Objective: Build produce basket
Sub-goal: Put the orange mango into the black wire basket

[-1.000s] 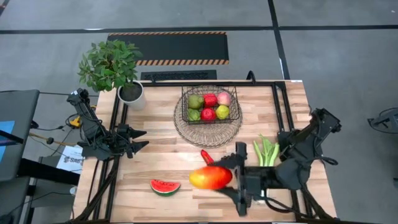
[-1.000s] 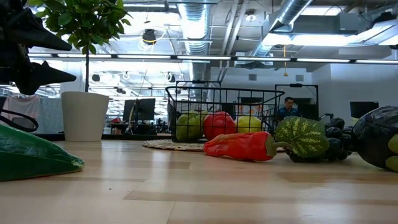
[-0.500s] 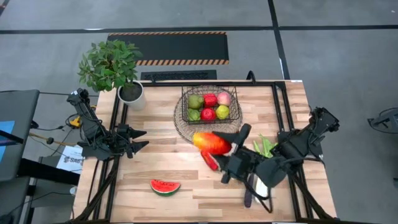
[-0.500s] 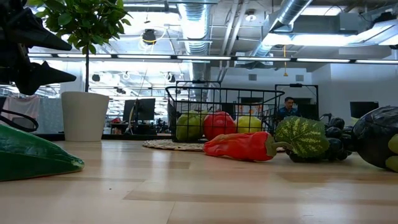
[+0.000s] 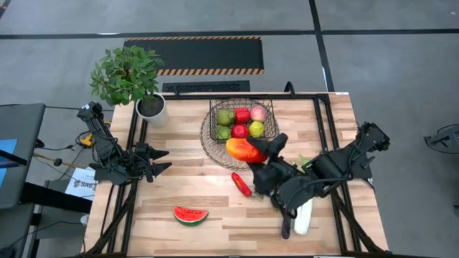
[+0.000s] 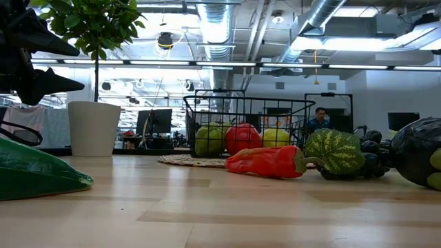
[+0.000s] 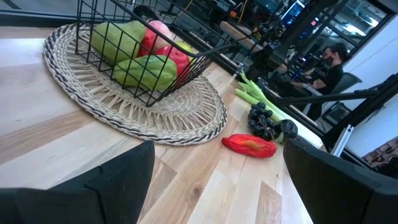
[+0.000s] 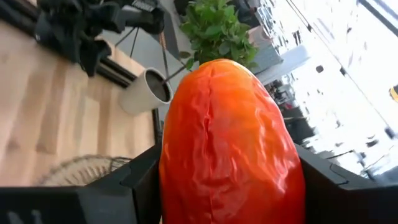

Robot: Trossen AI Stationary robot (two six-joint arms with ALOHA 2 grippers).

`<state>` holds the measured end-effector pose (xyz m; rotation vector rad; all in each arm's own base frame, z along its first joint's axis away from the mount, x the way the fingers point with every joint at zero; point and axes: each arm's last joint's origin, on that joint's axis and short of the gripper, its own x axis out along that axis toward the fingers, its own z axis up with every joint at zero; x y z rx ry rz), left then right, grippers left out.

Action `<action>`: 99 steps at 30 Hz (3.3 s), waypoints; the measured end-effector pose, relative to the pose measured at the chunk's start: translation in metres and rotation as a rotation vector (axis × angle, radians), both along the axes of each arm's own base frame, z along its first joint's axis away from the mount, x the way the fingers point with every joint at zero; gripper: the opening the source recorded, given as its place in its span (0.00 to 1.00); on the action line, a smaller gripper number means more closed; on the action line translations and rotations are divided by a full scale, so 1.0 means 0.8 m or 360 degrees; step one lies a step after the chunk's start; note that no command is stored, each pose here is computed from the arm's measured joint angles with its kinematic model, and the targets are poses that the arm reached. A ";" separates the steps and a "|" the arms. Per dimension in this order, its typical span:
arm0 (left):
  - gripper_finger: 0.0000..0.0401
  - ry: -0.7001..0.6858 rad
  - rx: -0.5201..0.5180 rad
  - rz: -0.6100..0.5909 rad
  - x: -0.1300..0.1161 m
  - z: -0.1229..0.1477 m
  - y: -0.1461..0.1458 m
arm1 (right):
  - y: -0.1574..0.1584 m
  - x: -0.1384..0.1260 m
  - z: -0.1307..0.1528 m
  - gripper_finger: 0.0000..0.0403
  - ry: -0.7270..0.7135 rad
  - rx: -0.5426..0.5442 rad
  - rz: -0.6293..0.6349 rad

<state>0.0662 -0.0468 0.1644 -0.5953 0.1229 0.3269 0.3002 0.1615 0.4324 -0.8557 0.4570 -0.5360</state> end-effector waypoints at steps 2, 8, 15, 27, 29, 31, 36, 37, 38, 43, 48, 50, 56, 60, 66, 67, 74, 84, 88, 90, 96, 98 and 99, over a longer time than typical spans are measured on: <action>0.85 0.0000 0.0000 0.0000 0.000 0.000 0.000 | 0.000 0.000 0.000 0.67 0.0054 -0.0069 0.0014; 0.85 0.0001 0.0001 0.0000 0.000 0.000 0.000 | 0.004 -0.002 0.000 0.67 0.0194 -0.0249 0.0069; 0.85 0.0008 0.0022 -0.0004 0.000 0.000 0.000 | 0.019 0.011 -0.019 0.67 0.0544 -0.0668 0.0171; 0.85 0.0010 0.0020 -0.0007 0.000 0.000 0.000 | 0.034 0.053 -0.072 0.67 0.1021 -0.1144 0.0235; 0.85 0.0010 0.0019 -0.0009 0.000 0.000 0.000 | 0.033 0.057 -0.077 0.67 0.1058 -0.1170 0.0233; 0.85 0.0010 0.0018 -0.0009 0.000 0.000 0.000 | 0.033 0.058 -0.079 0.67 0.1071 -0.1179 0.0236; 0.85 0.0010 0.0017 -0.0008 0.000 0.000 0.000 | 0.034 0.057 -0.078 0.67 0.1094 -0.1215 0.0245; 0.85 0.0010 0.0017 -0.0008 0.000 0.000 0.000 | 0.033 0.057 -0.078 0.67 0.1105 -0.1227 0.0248; 0.85 0.0010 0.0018 -0.0008 0.000 0.000 0.000 | 0.033 0.058 -0.078 0.67 0.1116 -0.1243 0.0251; 0.85 0.0007 0.0020 -0.0003 0.000 0.000 0.000 | 0.037 0.063 -0.068 0.67 0.0912 -0.1101 0.0224; 0.85 0.0006 0.0023 0.0001 0.000 0.000 0.000 | 0.049 0.070 -0.036 0.67 0.0364 -0.0746 0.0159; 0.85 0.0006 0.0023 0.0001 0.000 0.000 0.000 | 0.057 0.068 -0.023 0.67 0.0175 -0.0645 0.0228; 0.85 0.0009 0.0033 0.0000 0.000 0.000 0.000 | 0.092 0.054 0.002 0.67 -0.0261 -0.0506 0.0702; 0.85 0.0014 0.0042 0.0000 0.000 0.000 0.001 | 0.112 0.041 0.015 0.67 -0.0539 -0.0403 0.1033; 0.85 0.0019 0.0061 -0.0002 0.000 0.000 0.001 | 0.144 0.008 0.041 0.67 -0.1088 -0.0137 0.1591; 0.85 0.0020 0.0062 -0.0002 0.000 -0.001 0.001 | 0.148 0.002 0.045 0.67 -0.1161 -0.0095 0.1683; 0.85 0.0016 0.0069 0.0009 -0.001 -0.001 0.001 | 0.169 -0.037 0.063 0.67 -0.1556 -0.0022 0.2096; 0.85 0.0013 0.0075 0.0018 -0.001 0.000 0.001 | 0.168 -0.080 0.085 0.67 -0.2211 -0.0321 0.2338; 0.85 0.0009 0.0078 0.0025 -0.001 0.000 0.002 | 0.169 -0.095 0.088 0.67 -0.2423 -0.0492 0.2442; 0.85 0.0006 0.0080 0.0031 -0.001 0.000 0.002 | 0.171 -0.101 0.088 0.67 -0.2492 -0.0572 0.2478; 0.85 0.0006 0.0080 0.0032 -0.001 0.000 0.002 | 0.181 -0.113 0.086 0.67 -0.2501 -0.0573 0.2635; 0.85 0.0006 0.0080 0.0032 -0.001 0.000 0.002 | 0.184 -0.110 0.085 0.67 -0.2406 -0.0424 0.2656; 0.85 0.0008 0.0088 0.0030 -0.001 0.000 0.002 | 0.185 -0.110 0.085 0.67 -0.2369 -0.0343 0.2657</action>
